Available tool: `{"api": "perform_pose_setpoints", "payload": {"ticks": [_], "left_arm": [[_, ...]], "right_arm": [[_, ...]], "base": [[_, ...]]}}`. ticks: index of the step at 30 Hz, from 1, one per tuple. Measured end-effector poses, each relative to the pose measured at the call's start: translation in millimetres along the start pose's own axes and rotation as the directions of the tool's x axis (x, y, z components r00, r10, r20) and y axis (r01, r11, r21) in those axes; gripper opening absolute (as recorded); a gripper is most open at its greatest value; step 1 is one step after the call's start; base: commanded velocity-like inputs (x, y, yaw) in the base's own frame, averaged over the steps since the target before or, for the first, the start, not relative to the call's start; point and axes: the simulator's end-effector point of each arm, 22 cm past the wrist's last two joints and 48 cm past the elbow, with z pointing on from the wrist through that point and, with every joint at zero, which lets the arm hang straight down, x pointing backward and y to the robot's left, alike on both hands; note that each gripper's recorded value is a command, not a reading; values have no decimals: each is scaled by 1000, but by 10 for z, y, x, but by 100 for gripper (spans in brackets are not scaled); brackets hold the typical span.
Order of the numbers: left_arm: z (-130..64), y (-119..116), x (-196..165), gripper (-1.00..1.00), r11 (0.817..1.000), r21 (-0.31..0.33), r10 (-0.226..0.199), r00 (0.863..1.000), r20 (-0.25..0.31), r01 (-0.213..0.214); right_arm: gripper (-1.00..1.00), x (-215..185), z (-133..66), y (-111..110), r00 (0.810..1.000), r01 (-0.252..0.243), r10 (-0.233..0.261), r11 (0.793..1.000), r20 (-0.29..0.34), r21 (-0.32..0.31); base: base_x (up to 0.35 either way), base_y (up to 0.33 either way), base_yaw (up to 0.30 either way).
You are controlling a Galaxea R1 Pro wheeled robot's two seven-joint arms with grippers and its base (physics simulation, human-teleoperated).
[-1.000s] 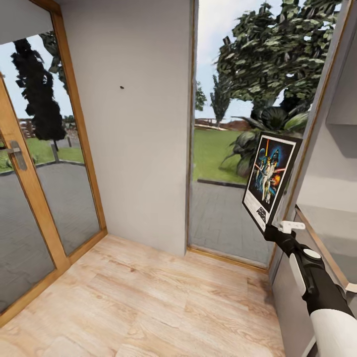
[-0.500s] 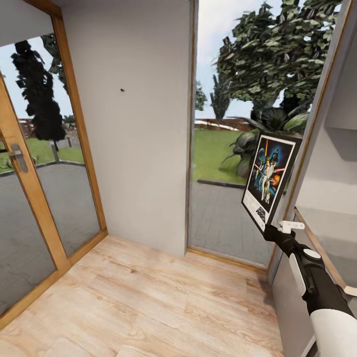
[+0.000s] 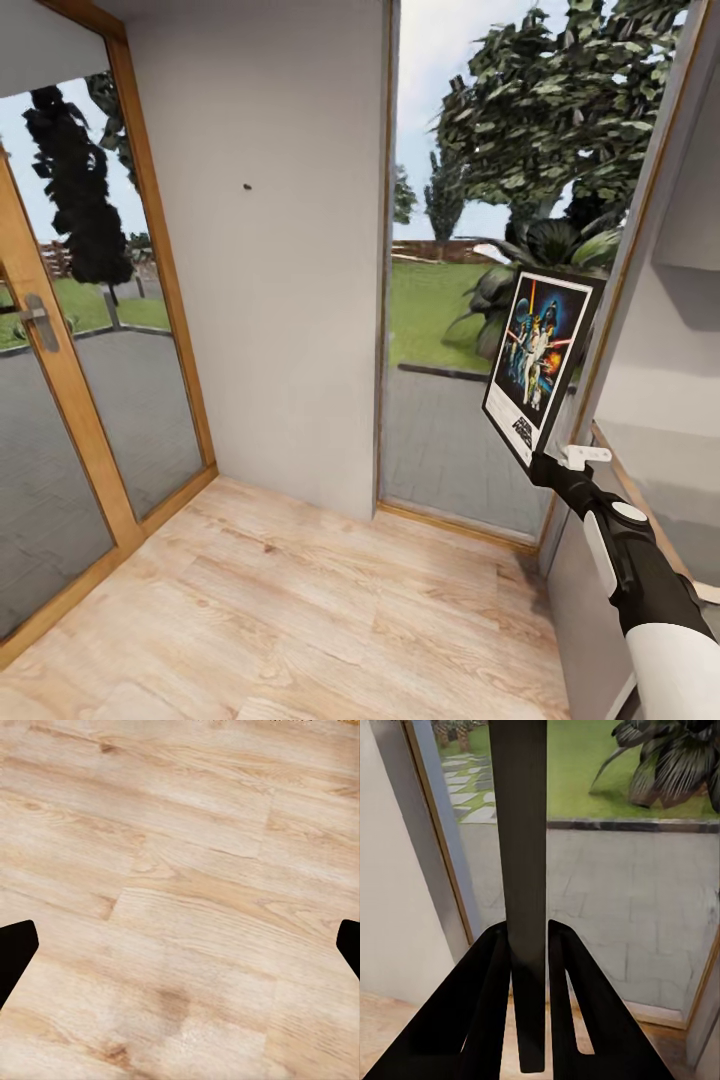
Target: Pick up the poster from the kitchen countertop and hang it on one of the wall nails in the kitchen.
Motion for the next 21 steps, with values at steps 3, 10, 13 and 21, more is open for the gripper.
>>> {"api": "perform_pose_setpoints", "payload": {"ticks": [3, 10, 13, 21], "left_arm": [[-28, -2, -25, 100, 1000, 0, 0, 1000, 0, 0], [-93, -2, -76, 100, 1000, 0, 0, 1000, 1, 0], [-121, -3, -96, 100, 1000, 0, 0, 1000, 1, 0], [-194, -6, -145, 100, 1000, 0, 0, 1000, 1, 0]], "right_arm": [[-100, -33, -11, 4, 1000, 1, -1, 1000, 0, 0], [-100, -112, -41, 6, 1000, 0, 0, 1000, 0, 0], [-100, -147, -54, 12, 1000, -1, 1, 1000, 1, -1], [-100, -227, -88, 32, 1000, 0, 0, 1000, 1, -8]], "base": [[0, 0, 0], [0, 0, 0], [0, 0, 0], [0, 0, 0]]}}
